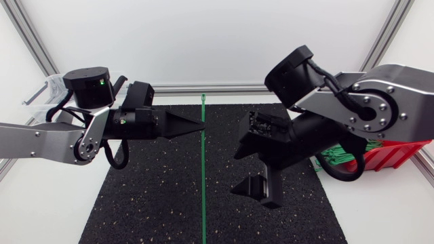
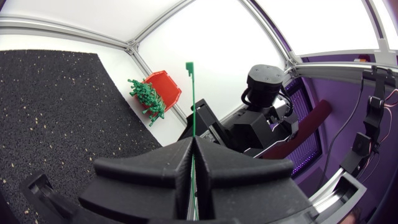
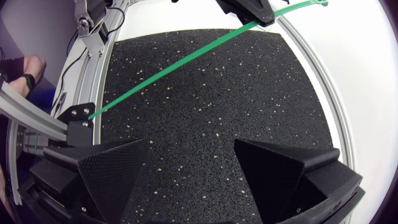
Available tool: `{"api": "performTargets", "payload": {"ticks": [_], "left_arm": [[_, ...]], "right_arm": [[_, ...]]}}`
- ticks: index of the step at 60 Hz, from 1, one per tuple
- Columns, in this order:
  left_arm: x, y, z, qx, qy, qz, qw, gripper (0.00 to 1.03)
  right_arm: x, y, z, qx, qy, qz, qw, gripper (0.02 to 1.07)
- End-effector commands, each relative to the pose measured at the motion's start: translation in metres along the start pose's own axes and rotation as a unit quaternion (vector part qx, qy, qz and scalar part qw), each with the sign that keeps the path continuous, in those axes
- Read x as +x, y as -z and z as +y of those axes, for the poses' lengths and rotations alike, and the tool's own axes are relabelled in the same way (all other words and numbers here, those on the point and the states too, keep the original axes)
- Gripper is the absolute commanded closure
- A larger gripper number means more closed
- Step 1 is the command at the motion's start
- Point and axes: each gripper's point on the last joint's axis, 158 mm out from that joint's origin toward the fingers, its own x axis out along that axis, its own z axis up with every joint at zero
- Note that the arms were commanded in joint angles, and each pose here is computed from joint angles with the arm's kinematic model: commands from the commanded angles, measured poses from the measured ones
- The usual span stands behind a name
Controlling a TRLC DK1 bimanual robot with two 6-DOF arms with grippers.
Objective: Take a green cable tie from the red box, thread the tail through the head to close it, then place it in the transparent bin on the left.
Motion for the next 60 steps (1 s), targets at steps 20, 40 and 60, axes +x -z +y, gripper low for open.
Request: {"api": "performTargets", "payload": {"ticks": [20,40,60], "left_arm": [[0.008,0.019,-0.017,0.077,0.014,0.002,0.997,1.00],[0.010,0.025,-0.028,0.094,0.019,0.003,0.995,1.00],[0.011,0.029,-0.029,0.100,0.017,0.001,0.995,1.00]], "right_arm": [[-0.012,-0.040,-0.016,0.177,-0.146,-0.115,0.967,0.12],[-0.001,-0.054,-0.003,0.187,-0.204,-0.126,0.953,0.18],[-0.012,-0.069,-0.001,0.184,-0.209,-0.158,0.947,0.68]]}}
